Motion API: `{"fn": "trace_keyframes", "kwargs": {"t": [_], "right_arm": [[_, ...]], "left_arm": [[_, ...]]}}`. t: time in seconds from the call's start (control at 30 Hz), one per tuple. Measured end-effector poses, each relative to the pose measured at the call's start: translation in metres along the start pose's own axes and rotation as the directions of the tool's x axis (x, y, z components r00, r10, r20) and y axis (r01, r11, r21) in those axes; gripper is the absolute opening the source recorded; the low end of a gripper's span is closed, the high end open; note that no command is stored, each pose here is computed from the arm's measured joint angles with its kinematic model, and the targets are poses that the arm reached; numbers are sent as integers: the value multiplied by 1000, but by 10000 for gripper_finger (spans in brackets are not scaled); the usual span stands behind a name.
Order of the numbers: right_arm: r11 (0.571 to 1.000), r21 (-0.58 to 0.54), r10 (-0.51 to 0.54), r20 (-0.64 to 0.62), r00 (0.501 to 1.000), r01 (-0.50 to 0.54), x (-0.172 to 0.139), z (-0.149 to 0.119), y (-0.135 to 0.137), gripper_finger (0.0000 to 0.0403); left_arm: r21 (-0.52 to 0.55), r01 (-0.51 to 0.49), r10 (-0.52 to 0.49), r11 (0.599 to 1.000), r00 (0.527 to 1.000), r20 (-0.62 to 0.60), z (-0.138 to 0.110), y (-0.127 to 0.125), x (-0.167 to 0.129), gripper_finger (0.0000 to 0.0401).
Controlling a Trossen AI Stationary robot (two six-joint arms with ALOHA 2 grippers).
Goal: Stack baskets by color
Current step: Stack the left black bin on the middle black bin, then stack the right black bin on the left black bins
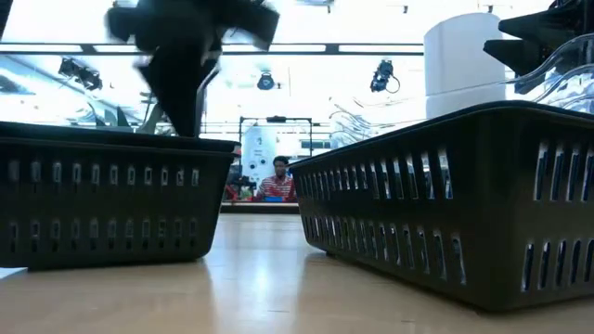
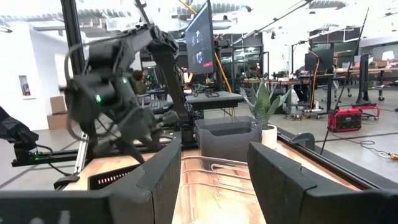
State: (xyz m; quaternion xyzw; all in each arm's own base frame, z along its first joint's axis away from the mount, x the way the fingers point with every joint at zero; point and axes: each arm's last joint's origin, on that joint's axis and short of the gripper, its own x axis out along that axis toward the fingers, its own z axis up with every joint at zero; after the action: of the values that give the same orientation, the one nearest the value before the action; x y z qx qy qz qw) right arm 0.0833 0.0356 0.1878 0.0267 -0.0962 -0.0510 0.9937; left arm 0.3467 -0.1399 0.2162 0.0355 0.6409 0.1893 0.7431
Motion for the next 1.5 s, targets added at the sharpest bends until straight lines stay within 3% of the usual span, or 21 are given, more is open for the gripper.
{"fn": "trace_keyframes", "kwargs": {"t": [0.2,0.3,0.43,0.57,0.83,1.13,1.33,1.5], "right_arm": [[1000,0,0,0,1000,0,0,0,0,189],[1000,0,0,0,1000,0,0,0,0,189],[1000,0,0,0,1000,0,0,0,0,189],[1000,0,0,0,1000,0,0,0,0,189],[1000,0,0,0,1000,0,0,0,0,189],[1000,-2,3,-2,1000,-3,0,0,0,189],[1000,4,-1,5,1000,1,0,1,0,189],[1000,9,-2,11,1000,1,0,1,0,189]], "left_arm": [[-65,183,-171,981,973,155,27,-4,-27,142],[-63,302,-281,951,932,227,37,-13,-29,141],[-77,373,-336,925,893,299,47,-29,-21,141],[-92,377,-328,922,884,333,54,-38,-9,141],[-76,291,-249,954,907,340,62,-43,18,142],[-41,320,-295,946,908,297,67,-52,42,133],[-28,342,-321,939,903,285,69,-55,48,94],[5,337,-325,941,902,283,69,-55,50,22]]}}
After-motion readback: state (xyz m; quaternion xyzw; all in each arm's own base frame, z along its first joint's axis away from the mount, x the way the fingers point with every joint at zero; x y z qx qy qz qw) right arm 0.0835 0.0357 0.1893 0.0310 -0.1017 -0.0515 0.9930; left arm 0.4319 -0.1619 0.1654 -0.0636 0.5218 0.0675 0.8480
